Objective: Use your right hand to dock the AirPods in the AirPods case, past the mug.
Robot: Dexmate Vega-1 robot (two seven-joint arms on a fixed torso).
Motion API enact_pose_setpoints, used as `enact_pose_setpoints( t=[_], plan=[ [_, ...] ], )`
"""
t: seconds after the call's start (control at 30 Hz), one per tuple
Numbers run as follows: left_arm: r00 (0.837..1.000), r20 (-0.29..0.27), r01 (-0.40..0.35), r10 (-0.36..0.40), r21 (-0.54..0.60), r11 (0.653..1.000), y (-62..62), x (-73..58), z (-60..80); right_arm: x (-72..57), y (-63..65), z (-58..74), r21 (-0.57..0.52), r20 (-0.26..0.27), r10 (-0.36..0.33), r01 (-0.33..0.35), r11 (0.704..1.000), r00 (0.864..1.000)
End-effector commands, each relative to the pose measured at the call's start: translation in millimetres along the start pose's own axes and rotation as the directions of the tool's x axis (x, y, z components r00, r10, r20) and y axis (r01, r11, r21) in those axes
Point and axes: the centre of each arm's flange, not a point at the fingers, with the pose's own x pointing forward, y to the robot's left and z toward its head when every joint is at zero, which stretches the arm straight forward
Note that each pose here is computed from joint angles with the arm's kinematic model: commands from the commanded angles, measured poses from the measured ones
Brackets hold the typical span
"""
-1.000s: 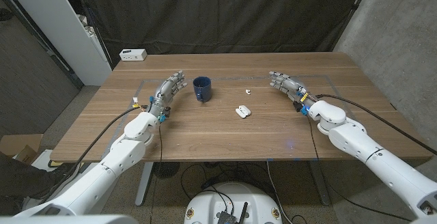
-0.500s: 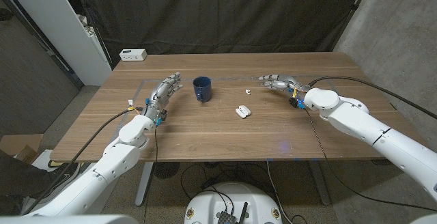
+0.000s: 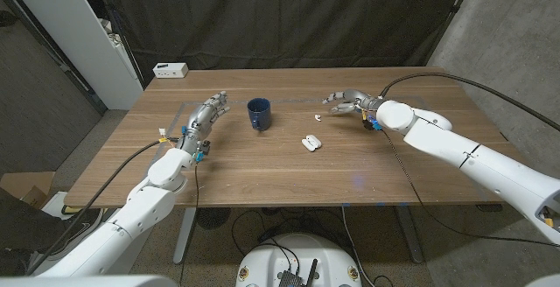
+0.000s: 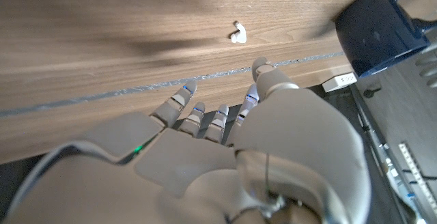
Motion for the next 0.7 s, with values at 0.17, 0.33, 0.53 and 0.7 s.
enact_pose_setpoints(
  t=[0.17, 0.33, 0.53, 0.7],
  plan=[
    [1.000, -0.002, -0.031, 0.031, 0.015, 0.999, 3.0, -6.0, 0.6, 52.2, 5.4, 26.8, -0.290, 0.020, 0.103, -0.093, 0.953, 0.994],
    [0.999, -0.009, -0.041, 0.041, 0.016, 0.999, 2.6, -5.2, 0.0, 63.6, 3.5, 25.9, -0.329, -0.007, 0.120, -0.115, 0.937, 0.993],
    [0.999, -0.010, -0.047, 0.047, 0.016, 0.999, 1.5, -2.5, -0.3, 76.5, 1.5, 23.5, -0.368, -0.053, 0.139, -0.149, 0.918, 0.989],
    [0.999, -0.014, -0.051, 0.051, 0.018, 0.999, 0.2, -0.6, -0.8, 85.1, 3.1, 21.7, -0.379, -0.071, 0.159, -0.174, 0.909, 0.985]
  ],
)
